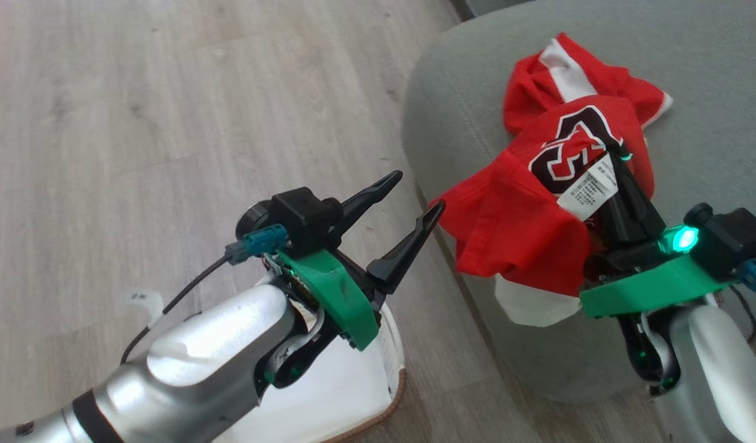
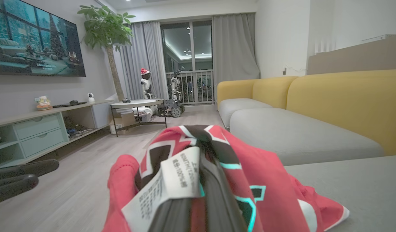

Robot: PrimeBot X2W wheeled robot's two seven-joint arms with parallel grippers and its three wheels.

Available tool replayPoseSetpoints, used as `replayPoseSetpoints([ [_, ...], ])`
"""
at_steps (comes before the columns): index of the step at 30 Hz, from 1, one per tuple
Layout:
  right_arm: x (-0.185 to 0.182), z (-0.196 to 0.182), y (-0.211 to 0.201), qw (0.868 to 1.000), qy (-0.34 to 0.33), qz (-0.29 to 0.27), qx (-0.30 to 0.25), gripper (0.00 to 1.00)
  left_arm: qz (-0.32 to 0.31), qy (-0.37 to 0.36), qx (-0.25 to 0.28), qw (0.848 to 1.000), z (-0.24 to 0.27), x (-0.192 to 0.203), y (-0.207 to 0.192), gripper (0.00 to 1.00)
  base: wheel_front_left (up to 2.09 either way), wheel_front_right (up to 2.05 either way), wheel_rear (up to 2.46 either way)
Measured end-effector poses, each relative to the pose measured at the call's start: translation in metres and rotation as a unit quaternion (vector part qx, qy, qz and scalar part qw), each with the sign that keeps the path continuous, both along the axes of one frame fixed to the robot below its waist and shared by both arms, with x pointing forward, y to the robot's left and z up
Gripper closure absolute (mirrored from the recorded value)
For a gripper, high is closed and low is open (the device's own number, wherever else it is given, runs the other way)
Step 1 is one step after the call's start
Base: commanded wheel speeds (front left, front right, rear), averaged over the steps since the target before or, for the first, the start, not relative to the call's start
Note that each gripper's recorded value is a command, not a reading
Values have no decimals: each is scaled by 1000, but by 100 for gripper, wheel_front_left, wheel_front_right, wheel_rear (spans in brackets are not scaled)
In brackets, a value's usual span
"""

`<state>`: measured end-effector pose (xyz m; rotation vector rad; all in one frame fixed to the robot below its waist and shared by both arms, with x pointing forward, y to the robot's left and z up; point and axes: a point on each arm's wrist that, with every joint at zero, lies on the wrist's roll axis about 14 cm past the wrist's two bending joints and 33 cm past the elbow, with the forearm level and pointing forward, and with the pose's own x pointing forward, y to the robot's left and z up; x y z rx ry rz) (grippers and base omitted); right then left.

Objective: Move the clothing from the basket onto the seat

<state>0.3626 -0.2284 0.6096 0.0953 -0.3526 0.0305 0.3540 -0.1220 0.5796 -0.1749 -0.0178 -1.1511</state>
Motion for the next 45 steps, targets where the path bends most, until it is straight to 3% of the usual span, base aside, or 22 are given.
replayPoseSetpoints([
  [14, -40, 7, -44, 996, -5, -86, -6, 100, -62, -1, -7, 998, -3, -13, -37, 0, 0, 0, 0],
  [29, -57, 14, -59, 993, -7, -119, -14, 100, -93, 0, -13, 996, -4, -22, -54, 0, 0, 0, 0],
  [35, -47, 26, -67, 991, -16, -127, -27, 100, -96, 9, -18, 995, -7, -20, -53, 0, 0, 0, 0],
  [45, 9, 83, -101, 984, -48, -146, -92, 100, -87, 18, -14, 996, -19, 7, -40, 0, 0, 0, 0],
])
